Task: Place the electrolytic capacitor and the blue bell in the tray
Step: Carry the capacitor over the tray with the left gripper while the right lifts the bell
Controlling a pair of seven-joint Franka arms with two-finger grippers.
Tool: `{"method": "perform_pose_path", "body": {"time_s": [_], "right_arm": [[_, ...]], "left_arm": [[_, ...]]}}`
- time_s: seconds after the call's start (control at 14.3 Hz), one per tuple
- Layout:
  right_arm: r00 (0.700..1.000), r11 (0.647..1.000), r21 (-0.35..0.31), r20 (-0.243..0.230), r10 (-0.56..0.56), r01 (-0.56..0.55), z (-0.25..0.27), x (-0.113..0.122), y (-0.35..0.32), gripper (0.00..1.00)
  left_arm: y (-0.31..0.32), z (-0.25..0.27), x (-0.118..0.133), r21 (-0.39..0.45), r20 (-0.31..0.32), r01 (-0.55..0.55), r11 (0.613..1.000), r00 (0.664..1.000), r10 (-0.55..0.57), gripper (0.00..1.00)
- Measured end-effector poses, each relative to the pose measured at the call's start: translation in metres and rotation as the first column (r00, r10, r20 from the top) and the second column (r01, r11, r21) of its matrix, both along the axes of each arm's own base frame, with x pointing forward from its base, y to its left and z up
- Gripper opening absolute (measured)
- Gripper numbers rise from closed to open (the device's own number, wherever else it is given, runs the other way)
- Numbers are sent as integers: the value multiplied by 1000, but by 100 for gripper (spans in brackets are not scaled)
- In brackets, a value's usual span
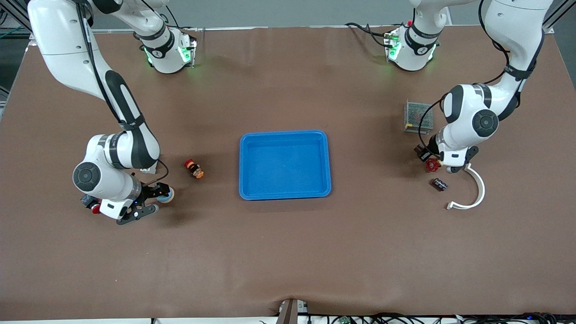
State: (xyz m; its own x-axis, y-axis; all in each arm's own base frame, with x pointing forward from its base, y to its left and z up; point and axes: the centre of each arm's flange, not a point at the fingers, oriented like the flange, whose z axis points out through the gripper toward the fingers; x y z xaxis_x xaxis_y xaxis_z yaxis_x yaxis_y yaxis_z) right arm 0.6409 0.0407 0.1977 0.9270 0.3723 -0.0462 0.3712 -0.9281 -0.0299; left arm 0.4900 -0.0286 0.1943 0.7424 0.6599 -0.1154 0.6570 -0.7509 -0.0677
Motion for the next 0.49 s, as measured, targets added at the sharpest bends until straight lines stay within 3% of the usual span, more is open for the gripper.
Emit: {"method": "perform_pose_path", "body": {"time_s": [0.49], "right_arm": [[1000,1000,0,-10,21,-21,-9,-7,14,100]], "left_arm": [[-115,58,35,19,-13,-62,998,998,63,30]]}}
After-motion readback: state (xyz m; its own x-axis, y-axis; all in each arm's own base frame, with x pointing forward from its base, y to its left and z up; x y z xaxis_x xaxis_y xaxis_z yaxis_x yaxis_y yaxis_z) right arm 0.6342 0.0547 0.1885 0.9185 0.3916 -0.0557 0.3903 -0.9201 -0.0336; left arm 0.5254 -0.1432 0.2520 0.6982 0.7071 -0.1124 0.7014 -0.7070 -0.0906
